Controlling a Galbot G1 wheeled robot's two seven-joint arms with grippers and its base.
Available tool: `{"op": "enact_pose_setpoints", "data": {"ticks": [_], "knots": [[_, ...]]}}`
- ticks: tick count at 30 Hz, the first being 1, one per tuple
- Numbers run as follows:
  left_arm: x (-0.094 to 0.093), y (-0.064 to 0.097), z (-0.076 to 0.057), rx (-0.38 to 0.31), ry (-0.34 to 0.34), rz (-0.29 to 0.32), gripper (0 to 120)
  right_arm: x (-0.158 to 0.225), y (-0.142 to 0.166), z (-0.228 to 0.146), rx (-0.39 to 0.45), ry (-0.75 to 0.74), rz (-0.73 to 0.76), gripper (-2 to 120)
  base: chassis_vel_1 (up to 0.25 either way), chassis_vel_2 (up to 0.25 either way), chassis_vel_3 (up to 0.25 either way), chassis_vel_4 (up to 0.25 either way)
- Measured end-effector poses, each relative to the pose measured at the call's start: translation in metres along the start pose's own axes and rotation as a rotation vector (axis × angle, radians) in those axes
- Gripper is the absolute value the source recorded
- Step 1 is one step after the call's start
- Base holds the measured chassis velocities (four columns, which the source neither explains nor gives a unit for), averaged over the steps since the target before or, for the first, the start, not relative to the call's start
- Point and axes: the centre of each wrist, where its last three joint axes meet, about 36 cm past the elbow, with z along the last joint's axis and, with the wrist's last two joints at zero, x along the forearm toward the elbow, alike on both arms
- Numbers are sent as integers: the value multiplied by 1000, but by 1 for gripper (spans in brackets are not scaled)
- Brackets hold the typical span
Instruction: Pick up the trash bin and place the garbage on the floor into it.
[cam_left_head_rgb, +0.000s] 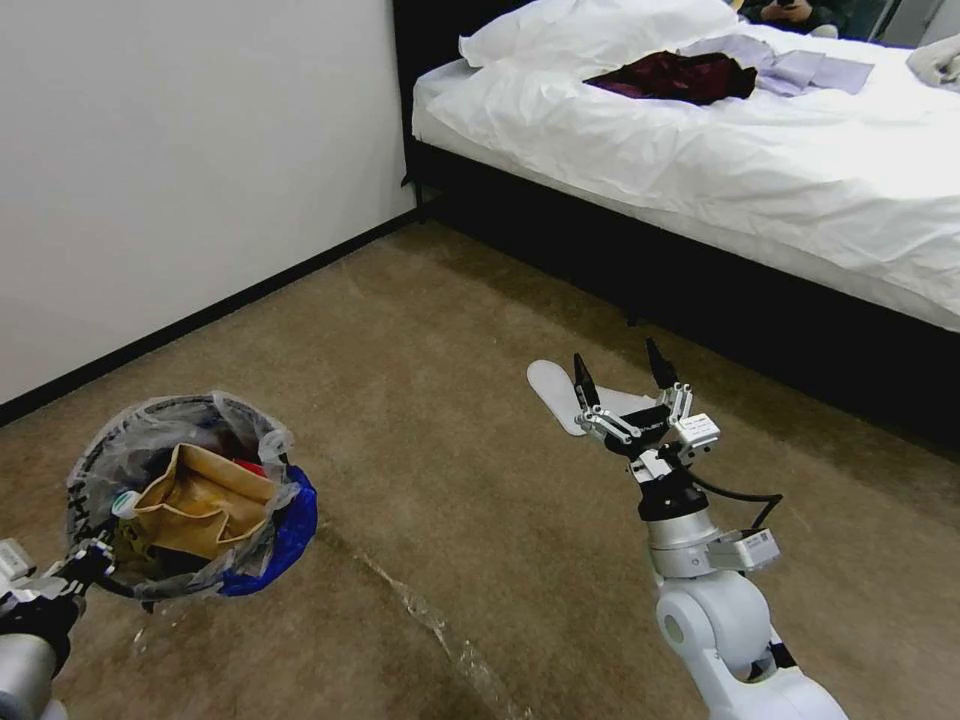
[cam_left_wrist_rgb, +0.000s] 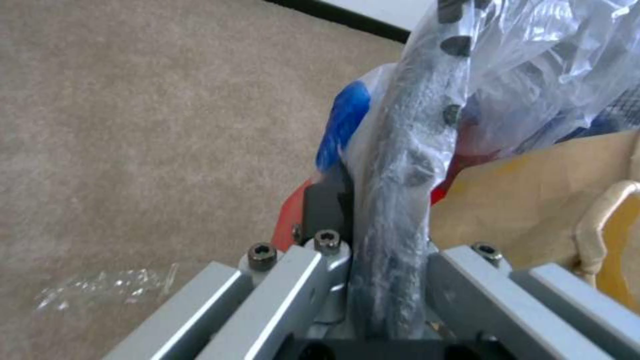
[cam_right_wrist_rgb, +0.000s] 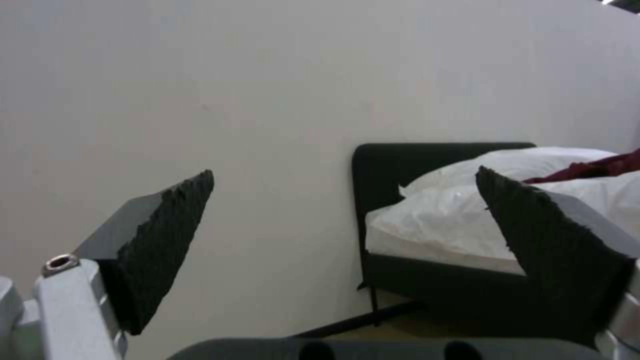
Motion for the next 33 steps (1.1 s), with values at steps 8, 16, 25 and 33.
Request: {"op": "enact_pose_setpoints", "data": {"ticks": [8,16,25,33], "knots": [[0,0,0,0,0,0,0,1,-1,1,6,2,1,100,-124,115,123,-113],[-1,0,0,-2,1,0,0,1,1,3,5,4,-1,100,-116,103,115,-118],[-2,1,-1,-5,0,0,0,0,3,8,5,8,-4,100,-105,115,112,-108],[-4,3,0,-1,4,-4,0,1,5,14,10,20,-5,100,-68,62,76,-76]]}}
